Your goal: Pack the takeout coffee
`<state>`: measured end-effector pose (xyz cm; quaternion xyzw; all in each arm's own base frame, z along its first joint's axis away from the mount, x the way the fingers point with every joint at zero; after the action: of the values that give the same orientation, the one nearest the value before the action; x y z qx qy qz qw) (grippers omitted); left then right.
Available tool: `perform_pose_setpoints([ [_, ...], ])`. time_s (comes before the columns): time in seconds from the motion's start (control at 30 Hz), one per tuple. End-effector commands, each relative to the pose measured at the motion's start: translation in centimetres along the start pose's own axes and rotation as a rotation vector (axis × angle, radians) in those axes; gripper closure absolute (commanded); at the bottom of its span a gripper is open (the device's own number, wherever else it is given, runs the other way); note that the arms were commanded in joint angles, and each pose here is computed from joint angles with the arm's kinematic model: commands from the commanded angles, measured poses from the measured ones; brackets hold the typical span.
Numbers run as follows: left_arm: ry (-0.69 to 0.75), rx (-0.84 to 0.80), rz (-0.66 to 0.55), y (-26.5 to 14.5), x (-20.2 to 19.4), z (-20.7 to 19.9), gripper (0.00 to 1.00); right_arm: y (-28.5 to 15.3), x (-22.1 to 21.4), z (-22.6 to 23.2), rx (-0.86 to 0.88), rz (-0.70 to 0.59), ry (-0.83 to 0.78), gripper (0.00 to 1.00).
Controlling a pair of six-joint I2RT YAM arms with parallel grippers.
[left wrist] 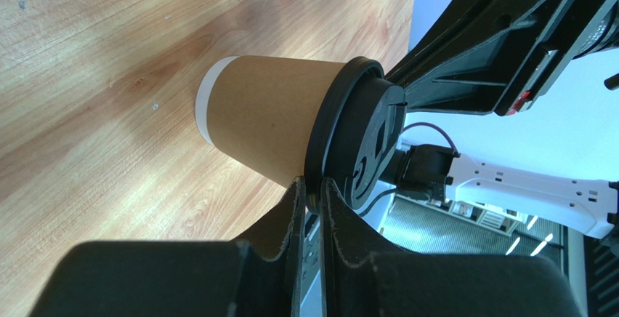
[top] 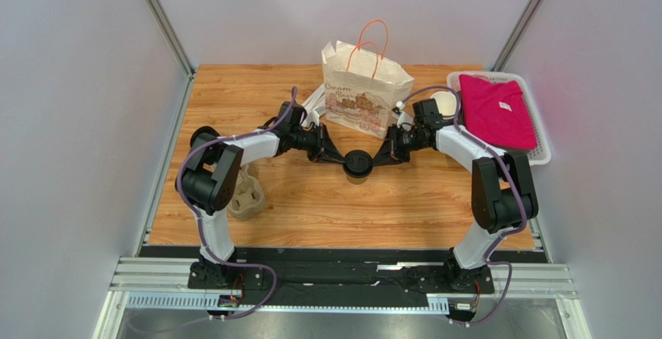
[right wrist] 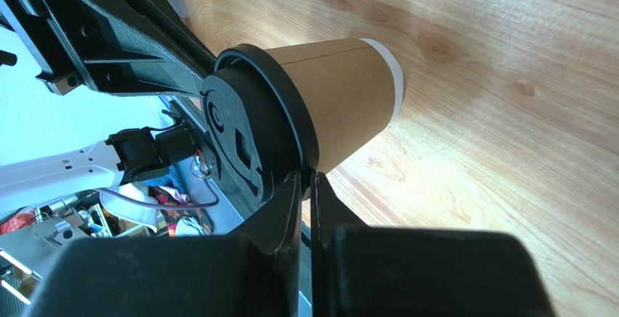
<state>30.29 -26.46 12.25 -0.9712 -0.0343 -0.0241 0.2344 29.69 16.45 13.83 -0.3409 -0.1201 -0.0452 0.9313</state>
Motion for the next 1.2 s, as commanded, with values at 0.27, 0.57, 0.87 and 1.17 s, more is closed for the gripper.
perform_pose_setpoints([
  [0.27, -0.101, 0.483, -0.018, 1.4, -2.3, 9.8, 1.00, 2.8, -2.1, -4.1, -0.196, 0.073, -0.023, 1.00],
  [0.57, 0.078, 0.308, -0.088, 0.9, -0.4, 3.6, 1.00, 2.5, -1.9, -1.5, -0.045, 0.051, -0.007, 0.98],
  [0.87, 0.078, 0.286, -0.093, 0.1, -0.4, 1.7, 1.00, 1.3, -1.5, -0.5, -0.050, 0.044, -0.022, 0.91],
  [1.17, 0.071, 0.283, -0.099, -0.2, -0.6, 1.4, 1.00, -2.0, -0.5, 2.2, -0.022, -0.009, -0.112, 0.72],
])
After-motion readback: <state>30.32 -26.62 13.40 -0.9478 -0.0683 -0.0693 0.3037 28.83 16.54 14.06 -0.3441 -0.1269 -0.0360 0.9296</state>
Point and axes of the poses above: each gripper's point midway between its finger pads, its own y axis out along the fingers, its own z axis along the line the jaws close on, x = y × z, the point moved 6 cm from there along -y, back along the fingers, and after that the axes turned 5 degrees about -y, right-handed, at the moved point
